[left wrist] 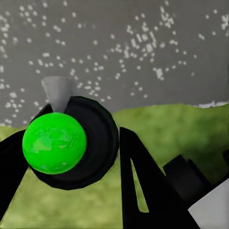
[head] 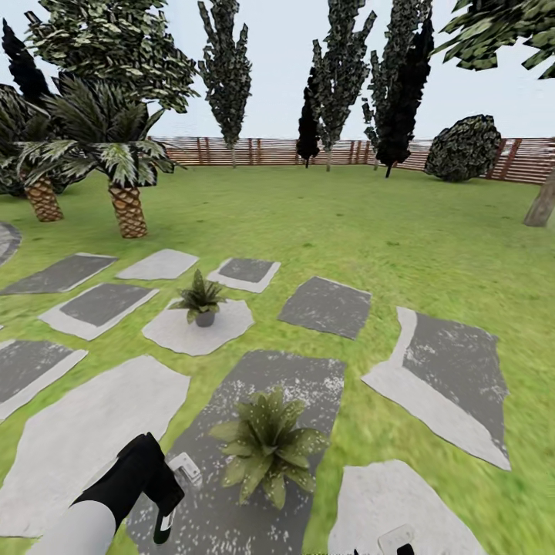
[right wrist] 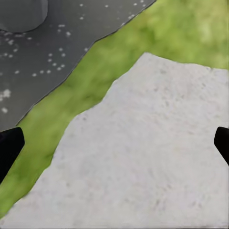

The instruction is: Pick up the pesticide atomizer in the garden and spray insectifuge to fully cover both potted plants in the garden.

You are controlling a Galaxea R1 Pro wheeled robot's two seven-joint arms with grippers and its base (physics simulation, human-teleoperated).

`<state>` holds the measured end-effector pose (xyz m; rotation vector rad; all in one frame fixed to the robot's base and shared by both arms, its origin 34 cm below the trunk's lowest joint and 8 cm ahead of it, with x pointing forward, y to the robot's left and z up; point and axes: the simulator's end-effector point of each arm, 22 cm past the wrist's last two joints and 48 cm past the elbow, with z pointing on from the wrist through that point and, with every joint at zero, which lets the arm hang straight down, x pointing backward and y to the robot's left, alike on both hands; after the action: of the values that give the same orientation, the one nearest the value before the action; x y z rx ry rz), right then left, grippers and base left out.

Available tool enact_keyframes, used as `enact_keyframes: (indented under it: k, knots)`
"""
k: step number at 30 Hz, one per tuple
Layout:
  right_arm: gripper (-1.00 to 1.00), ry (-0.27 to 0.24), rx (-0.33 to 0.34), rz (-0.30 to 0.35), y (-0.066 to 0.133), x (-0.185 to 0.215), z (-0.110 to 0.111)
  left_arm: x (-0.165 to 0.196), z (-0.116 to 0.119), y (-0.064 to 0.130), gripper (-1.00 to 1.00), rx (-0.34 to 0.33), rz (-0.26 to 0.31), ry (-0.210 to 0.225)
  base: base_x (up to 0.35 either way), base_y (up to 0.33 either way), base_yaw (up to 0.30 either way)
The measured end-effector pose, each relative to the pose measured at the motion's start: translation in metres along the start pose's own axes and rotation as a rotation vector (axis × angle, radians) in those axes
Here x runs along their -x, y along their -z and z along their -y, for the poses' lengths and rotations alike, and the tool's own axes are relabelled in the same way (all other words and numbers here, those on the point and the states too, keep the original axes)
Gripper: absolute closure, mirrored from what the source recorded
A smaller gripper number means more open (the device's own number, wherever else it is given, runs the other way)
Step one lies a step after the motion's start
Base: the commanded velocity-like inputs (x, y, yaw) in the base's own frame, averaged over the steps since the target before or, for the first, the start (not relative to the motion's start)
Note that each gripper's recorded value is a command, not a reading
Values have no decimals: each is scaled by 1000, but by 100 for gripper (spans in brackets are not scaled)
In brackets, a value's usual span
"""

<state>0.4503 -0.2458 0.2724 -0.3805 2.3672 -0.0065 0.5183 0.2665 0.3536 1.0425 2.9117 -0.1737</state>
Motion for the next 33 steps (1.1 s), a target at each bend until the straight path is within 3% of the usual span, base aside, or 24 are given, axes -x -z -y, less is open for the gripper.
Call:
enact_keyframes:
  k: [8, 16, 21, 26, 33]
  knots:
    - [-100, 0, 0, 0, 0, 0, 0, 3, 4, -1, 100, -6, 4, -4, 43, 285, -298]
    - [-100, 0, 0, 0, 0, 0, 0, 6, 7, -1, 100, -7, 6, -12, 12, 27, -293]
    - [-100, 0, 0, 0, 0, 0, 0, 4, 6, -2, 100, -5, 1, -16, 0, 0, -54]
    - [-100, 1, 0, 0, 0, 0, 0, -31, 23, -20, 100, -27, -57, -26, 0, 0, -2]
    - [-100, 1, 1, 0, 0, 0, 0, -32, 30, -23, 100, -35, -59, -32, 0, 0, 0]
